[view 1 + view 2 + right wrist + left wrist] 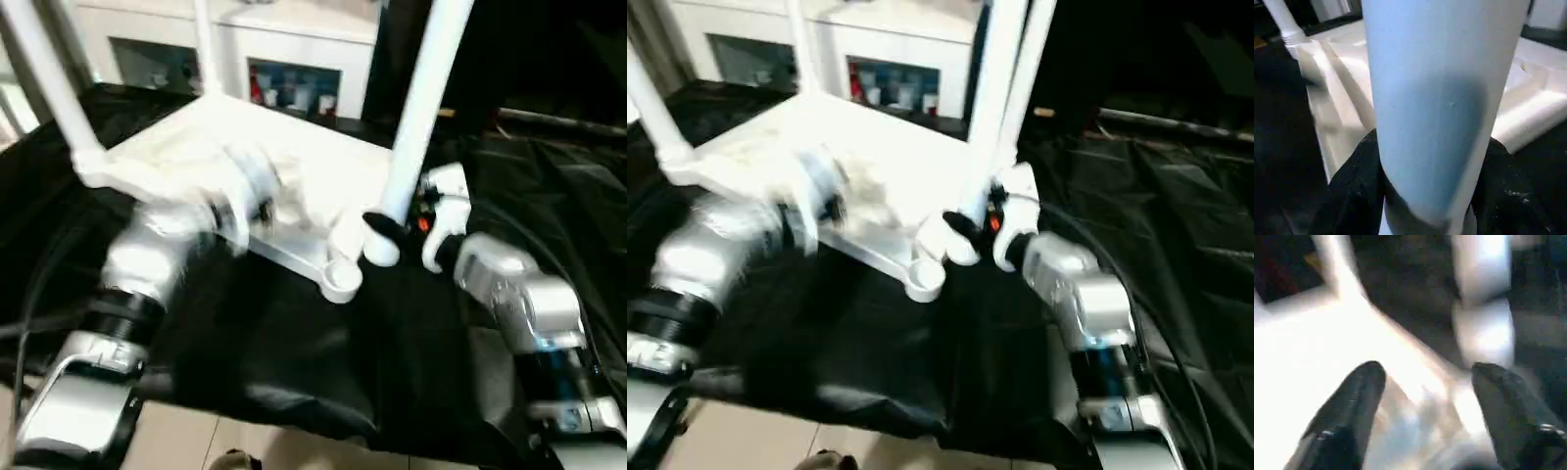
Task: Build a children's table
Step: Pick table leg, then rotate table base
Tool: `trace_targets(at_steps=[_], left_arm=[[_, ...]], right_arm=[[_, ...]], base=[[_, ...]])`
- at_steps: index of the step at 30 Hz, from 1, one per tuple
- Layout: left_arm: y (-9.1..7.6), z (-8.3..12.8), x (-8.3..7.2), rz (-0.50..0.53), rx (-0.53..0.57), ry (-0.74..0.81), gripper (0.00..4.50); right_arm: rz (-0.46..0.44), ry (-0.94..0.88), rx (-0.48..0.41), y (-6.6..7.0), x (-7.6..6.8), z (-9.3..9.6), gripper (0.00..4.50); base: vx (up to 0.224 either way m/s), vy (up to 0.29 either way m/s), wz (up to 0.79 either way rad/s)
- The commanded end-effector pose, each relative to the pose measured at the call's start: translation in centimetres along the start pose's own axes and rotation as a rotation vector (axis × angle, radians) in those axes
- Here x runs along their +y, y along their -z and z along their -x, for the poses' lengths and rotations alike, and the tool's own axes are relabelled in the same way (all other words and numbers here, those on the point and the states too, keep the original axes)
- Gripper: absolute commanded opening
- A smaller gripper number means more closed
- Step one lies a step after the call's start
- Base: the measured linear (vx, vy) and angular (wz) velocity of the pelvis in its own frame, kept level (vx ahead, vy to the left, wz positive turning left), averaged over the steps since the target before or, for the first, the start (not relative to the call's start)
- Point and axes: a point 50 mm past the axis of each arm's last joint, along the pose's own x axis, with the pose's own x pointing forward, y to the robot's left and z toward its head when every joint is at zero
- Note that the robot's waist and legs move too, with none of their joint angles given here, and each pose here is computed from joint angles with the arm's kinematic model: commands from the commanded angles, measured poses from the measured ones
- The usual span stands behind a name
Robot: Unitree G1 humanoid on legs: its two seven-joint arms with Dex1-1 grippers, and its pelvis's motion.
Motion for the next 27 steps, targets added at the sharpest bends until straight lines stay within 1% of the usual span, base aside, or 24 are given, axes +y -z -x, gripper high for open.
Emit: trace_targets(at_steps=[1, 2, 3, 5, 6, 7, 8, 11, 16, 17, 19, 20, 21, 24, 26, 27], left_arm=[[0.3, 0.1, 0.5, -0.115, 0.096, 0.041, 3.68], [0.7, 0.2, 0.5, -0.136, 0.126, 0.056, 3.82], [0.7, 0.2, 0.5, -0.136, 0.126, 0.056, 3.82], [1.4, 0.2, 0.8, -0.154, 0.193, 0.084, 3.9], [1.7, 0.1, 1.0, -0.161, 0.216, 0.073, 4.05], [1.8, -0.1, 1.1, -0.167, 0.23, 0.063, 4.05], [2.0, -0.4, 1.3, -0.188, 0.241, 0.031, 4.14], [2.4, -1.3, 1.6, -0.232, 0.263, -0.058, 4.18], [3.0, -1.7, 1.4, -0.205, 0.277, -0.042, 4.18], [3.1, -1.7, 1.3, -0.193, 0.282, -0.033, 3.9], [3.3, -1.7, 1.3, -0.176, 0.294, -0.012, 3.83], [3.4, -1.6, 1.2, -0.165, 0.303, 0.012, 3.65], [3.7, -1.5, 1.0, -0.154, 0.329, 0.079, 3.51], [3.6, -1.3, 0.9, -0.15, 0.341, 0.122, 3.39], [3.5, -1.1, 0.8, -0.135, 0.365, 0.194, 3.33], [3.6, -0.9, 0.6, -0.119, 0.403, 0.27, 3.08]], right_arm=[[0.026, 0.036, -0.049, -1.1, -0.5, 0.8, 1.9], [0.024, 0.046, -0.051, -1.1, -0.7, 1.0, 1.9], [0.024, 0.046, -0.051, -1.1, -0.7, 1.0, 1.9], [0.03, 0.07, -0.058, -1.1, -1.1, 1.4, 1.9], [0.032, 0.075, -0.059, -1.1, -1.2, 1.5, 1.9], [0.033, 0.077, -0.06, -1.1, -1.3, 1.6, 1.9], [0.032, 0.08, -0.06, -1.1, -1.3, 1.7, 1.9], [0.029, 0.083, -0.062, -0.9, -1.2, 1.7, 1.9], [0.033, 0.064, -0.054, -0.8, -0.9, 1.6, 1.9], [0.034, 0.06, -0.052, -0.8, -0.8, 1.6, 1.9], [0.041, 0.056, -0.046, -0.7, -0.9, 1.6, 1.9], [0.045, 0.054, -0.045, -0.7, -0.9, 1.6, 1.9], [0.049, 0.052, -0.044, -0.7, -0.9, 1.6, 1.9], [0.053, 0.049, -0.043, -0.7, -0.9, 1.6, 1.9], [0.061, 0.048, -0.041, -0.7, -1.0, 1.5, 1.9], [0.066, 0.046, -0.039, -0.7, -1.0, 1.5, 1.9]], base=[[0.0, 0.0, 0.0], [0.0, 0.0, 0.0], [0.0, 0.0, 0.0], [0.0, 0.0, 0.0], [0.0, 0.0, 0.0], [0.0, 0.0, 0.0], [0.0, 0.0, 0.0], [0.0, 0.0, 0.0], [0.0, 0.0, 0.0], [0.0, 0.0, 0.0], [0.0, 0.0, 0.0], [0.0, 0.0, 0.0], [0.0, 0.0, 0.0], [0.0, 0.0, 0.0], [0.0, 0.0, 0.0], [0.0, 0.0, 0.0]])
